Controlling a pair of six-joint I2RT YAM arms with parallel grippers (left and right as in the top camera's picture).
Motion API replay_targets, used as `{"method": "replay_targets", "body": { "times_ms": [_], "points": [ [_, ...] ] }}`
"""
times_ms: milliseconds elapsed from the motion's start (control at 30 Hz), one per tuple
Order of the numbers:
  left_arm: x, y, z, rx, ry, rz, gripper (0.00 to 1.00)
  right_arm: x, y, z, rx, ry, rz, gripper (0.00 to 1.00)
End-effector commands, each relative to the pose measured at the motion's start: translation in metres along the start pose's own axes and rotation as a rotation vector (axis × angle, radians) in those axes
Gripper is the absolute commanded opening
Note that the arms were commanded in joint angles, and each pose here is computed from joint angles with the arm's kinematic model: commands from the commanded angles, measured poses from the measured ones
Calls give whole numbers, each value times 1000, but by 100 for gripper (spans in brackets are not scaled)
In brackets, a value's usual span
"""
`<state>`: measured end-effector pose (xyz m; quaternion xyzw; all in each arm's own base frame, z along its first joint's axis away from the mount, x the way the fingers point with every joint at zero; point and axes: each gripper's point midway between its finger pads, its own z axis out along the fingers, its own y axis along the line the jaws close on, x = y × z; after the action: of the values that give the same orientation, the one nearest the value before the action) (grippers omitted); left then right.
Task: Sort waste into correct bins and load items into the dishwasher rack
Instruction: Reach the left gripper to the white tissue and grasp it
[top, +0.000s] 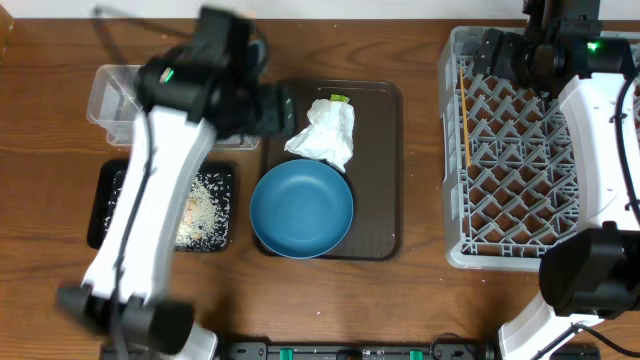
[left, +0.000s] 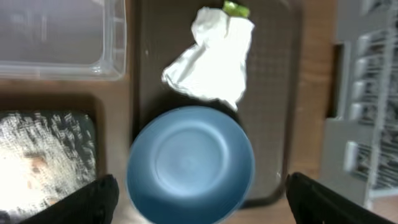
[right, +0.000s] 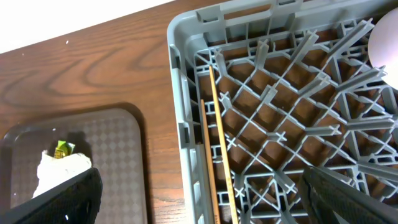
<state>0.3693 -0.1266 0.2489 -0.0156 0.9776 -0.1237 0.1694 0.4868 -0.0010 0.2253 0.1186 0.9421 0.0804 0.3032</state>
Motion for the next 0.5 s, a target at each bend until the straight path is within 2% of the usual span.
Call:
{"method": "replay_targets", "body": {
  "times_ms": [0, 167, 467],
  "points": [
    [-11, 12, 45, -103, 64, 50, 89, -5, -1, -12, -5, -25, 15, 99],
    [-13, 9, 105, -89, 147, 52, 88, -5, -1, -12, -5, -25, 15, 99],
    [-17, -15, 167, -67, 149, 188, 79, -5, -1, -12, -5, -25, 15, 99]
  ]
}}
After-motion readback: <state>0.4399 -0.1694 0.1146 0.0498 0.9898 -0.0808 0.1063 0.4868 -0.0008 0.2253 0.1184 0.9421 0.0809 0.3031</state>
